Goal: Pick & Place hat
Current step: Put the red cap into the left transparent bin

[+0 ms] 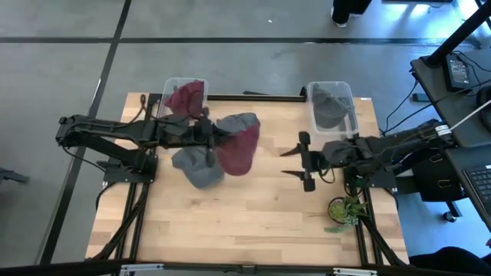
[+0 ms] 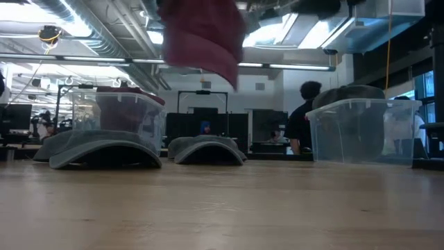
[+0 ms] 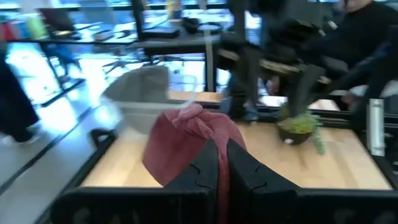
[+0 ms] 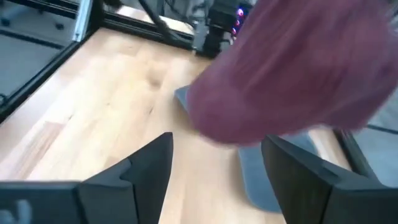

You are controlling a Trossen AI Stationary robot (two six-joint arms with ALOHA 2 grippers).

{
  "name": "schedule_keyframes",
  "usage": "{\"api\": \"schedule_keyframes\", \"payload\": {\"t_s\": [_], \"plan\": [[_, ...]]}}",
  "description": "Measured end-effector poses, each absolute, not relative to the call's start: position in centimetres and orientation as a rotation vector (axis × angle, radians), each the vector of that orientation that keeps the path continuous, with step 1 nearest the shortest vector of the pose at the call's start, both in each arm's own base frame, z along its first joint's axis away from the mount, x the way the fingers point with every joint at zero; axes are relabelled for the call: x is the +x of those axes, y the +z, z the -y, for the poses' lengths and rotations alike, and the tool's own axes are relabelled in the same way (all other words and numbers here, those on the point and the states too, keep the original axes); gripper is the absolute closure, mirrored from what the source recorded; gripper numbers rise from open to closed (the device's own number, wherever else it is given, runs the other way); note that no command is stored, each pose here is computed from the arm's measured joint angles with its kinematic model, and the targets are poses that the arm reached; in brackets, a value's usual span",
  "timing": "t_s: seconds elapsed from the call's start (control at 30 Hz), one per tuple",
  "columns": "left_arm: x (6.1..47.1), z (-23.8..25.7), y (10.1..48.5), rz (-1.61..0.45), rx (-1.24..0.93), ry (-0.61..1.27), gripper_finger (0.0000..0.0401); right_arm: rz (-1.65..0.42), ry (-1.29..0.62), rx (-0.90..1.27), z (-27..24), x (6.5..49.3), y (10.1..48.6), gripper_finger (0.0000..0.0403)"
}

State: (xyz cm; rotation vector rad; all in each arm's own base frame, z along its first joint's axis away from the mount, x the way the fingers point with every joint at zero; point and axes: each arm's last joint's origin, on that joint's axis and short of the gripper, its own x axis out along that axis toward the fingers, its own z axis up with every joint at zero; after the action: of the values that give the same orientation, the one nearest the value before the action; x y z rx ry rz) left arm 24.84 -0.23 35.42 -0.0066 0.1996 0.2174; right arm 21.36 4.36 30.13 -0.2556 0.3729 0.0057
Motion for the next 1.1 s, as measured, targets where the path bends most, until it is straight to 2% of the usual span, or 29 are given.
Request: {"api": "schedule_keyframes", "payload": {"t_s": [0.17, 0.33, 0.6, 0.77, 0.9, 1.1], "plan": [[22.0, 0.1, 36.8, -0.178, -0.008, 0.338, 0.0397, -0.297, -0.014, -0.211, -4.0, 20.1, 26.9, 0.0159], [19.0, -0.2, 37.6, -0.213, 0.124, 0.419, 0.0397, -0.283, -0.023, -0.176, -3.9, 19.8, 25.0, 0.0159], [15.3, -2.1, 39.0, -0.233, 0.334, 0.640, 0.0397, -0.289, -0.152, -0.145, -3.5, 19.6, 24.1, 0.0159], [13.4, -3.3, 39.0, -0.318, 0.445, 0.757, 0.0397, -0.299, -0.230, -0.109, -3.2, 19.4, 23.4, 0.0159], [12.5, -4.2, 38.9, -0.372, 0.528, 0.812, 0.0397, -0.302, -0.252, -0.090, -3.1, 19.3, 23.0, 0.0159], [12.8, -5.8, 37.6, -0.461, 0.597, 0.796, 0.0397, -0.292, -0.264, -0.060, -3.0, 19.4, 23.1, 0.0159]]}}
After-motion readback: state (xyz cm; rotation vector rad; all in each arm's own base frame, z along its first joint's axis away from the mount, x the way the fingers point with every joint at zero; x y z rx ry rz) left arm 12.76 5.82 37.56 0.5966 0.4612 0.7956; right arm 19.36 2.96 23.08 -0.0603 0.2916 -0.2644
